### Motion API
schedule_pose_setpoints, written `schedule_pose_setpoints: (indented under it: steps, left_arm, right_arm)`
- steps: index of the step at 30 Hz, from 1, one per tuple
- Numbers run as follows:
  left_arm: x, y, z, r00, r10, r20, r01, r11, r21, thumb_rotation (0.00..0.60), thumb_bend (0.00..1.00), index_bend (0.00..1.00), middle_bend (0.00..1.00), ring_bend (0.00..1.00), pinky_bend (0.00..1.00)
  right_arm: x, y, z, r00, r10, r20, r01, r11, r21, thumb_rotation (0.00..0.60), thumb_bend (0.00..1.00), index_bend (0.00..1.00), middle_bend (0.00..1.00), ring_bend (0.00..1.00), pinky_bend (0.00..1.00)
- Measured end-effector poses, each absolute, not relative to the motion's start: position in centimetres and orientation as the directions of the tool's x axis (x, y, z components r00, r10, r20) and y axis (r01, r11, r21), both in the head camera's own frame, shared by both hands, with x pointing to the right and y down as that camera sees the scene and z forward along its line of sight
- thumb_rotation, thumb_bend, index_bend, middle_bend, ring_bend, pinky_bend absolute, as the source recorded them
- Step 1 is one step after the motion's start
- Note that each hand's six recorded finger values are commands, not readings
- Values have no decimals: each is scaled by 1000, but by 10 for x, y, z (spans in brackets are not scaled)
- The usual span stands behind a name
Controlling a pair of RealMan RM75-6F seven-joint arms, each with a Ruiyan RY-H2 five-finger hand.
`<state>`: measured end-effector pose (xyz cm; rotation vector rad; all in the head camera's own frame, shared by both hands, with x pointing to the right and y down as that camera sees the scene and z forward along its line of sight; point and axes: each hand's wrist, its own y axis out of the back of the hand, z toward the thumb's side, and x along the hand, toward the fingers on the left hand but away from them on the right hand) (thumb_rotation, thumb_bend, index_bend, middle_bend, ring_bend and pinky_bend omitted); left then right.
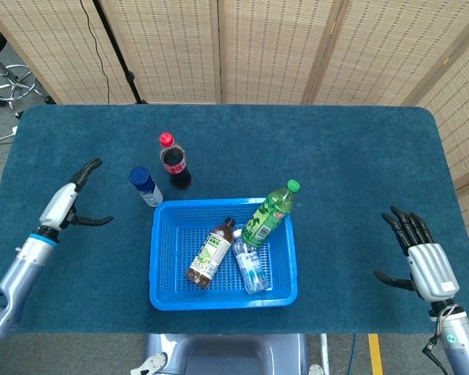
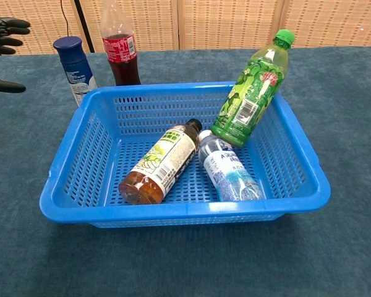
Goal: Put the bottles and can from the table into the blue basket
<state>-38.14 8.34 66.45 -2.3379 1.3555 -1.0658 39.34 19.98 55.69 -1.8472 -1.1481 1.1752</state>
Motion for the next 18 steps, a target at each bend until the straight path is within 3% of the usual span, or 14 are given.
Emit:
schedule_pose_setpoints:
  steps: [7, 18]
  left_arm:
    - [-346, 75, 690, 310, -819, 482, -686, -544, -483, 600, 38, 0, 0, 0, 0]
    - [-338, 59, 713, 241, -830, 502, -736, -494, -464, 600, 81, 0, 0, 0, 0]
  right_arm:
    - [402, 196, 553, 206, 918, -339, 356, -393, -848, 600, 0, 0, 0, 0, 0]
    - [410, 190, 552, 191, 921, -340, 382, -389, -838, 600, 0, 0, 0, 0, 0]
